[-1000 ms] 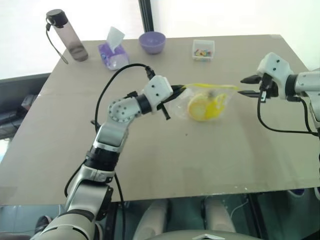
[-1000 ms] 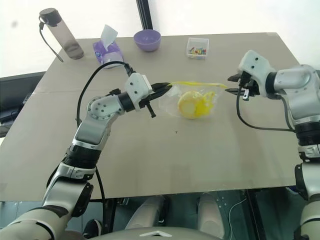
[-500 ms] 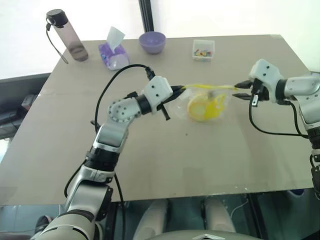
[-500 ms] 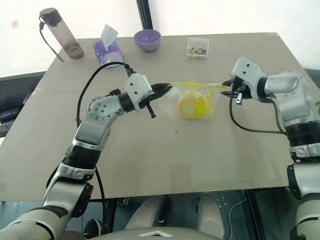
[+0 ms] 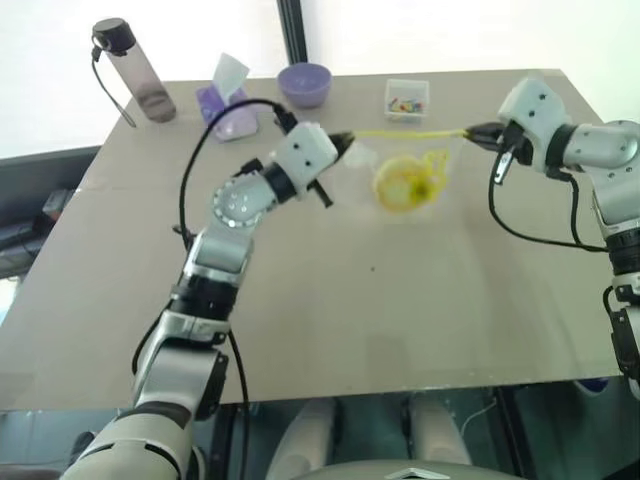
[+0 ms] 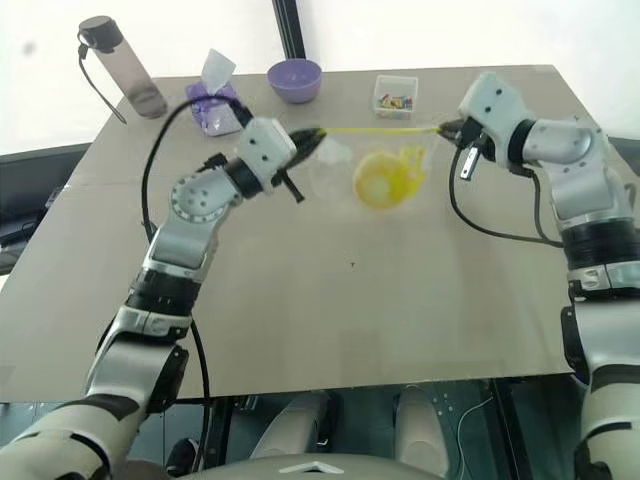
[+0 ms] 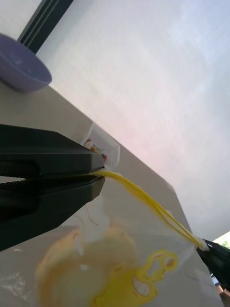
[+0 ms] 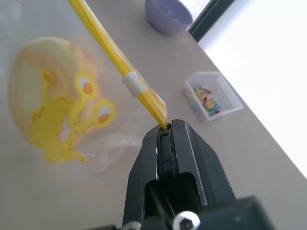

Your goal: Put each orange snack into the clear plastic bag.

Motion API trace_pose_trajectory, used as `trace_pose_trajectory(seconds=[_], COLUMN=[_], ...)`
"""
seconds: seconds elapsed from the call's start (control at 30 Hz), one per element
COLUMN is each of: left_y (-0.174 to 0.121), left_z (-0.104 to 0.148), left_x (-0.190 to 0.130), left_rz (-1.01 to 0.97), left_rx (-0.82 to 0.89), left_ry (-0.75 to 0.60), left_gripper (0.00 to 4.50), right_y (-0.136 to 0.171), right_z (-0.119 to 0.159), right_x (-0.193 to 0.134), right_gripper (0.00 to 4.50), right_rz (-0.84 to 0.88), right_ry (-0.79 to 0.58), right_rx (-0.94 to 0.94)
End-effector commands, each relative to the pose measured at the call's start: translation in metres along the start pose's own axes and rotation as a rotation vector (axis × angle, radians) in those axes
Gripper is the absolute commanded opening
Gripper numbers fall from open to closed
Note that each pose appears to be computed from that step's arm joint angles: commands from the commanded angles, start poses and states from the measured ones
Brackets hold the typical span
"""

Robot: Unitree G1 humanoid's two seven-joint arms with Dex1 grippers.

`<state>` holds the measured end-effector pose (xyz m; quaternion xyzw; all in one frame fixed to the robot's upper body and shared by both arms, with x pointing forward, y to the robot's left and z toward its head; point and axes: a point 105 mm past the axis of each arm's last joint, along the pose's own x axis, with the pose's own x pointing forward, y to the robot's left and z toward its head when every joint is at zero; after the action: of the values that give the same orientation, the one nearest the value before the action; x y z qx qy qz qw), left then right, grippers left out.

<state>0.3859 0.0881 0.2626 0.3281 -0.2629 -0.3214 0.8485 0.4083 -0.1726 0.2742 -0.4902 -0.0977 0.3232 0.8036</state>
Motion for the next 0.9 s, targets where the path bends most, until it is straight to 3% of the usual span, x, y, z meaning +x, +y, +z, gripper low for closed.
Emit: trace_pose_trajectory(seconds=[0.03, 0.2, 0.37, 0.43, 0.6, 0.9], left_y=[0.009, -0.052, -0.116, -0.134, -0.132, -0.105], left_z=[0.002, -0.015, -0.033, -0.036, -0.038, -0.015], left_x=[-0.01, -0.036, -0.081, -0.098, -0.113, -0.159], left_rz=[0.031, -0.186, -0.364, -0.35, -0.2, -0.129], left_rx=[0.012, -0.169, -0.352, -0.431, -0.515, -0.755], left_ry=[-0.024, 0.04, 0.182, 0.223, 0.265, 0.271], left_gripper=[0.0, 0.0, 0.0, 0.67, 2.6, 2.6], right_y=[-0.018, 0.031, 0.109, 0.14, 0.152, 0.141], right_z=[0.004, -0.012, -0.035, -0.043, -0.051, -0.019], right_x=[-0.017, -0.026, -0.046, -0.059, -0.082, -0.118], right_gripper=[0.03, 0.03, 0.03, 0.58, 2.63, 2.63], right_rz=[-0.067, 0.095, 0.312, 0.37, 0.331, 0.282], right_ry=[-0.023, 0.023, 0.132, 0.179, 0.233, 0.006], right_rx=[0.01, 0.107, 0.268, 0.341, 0.417, 0.731])
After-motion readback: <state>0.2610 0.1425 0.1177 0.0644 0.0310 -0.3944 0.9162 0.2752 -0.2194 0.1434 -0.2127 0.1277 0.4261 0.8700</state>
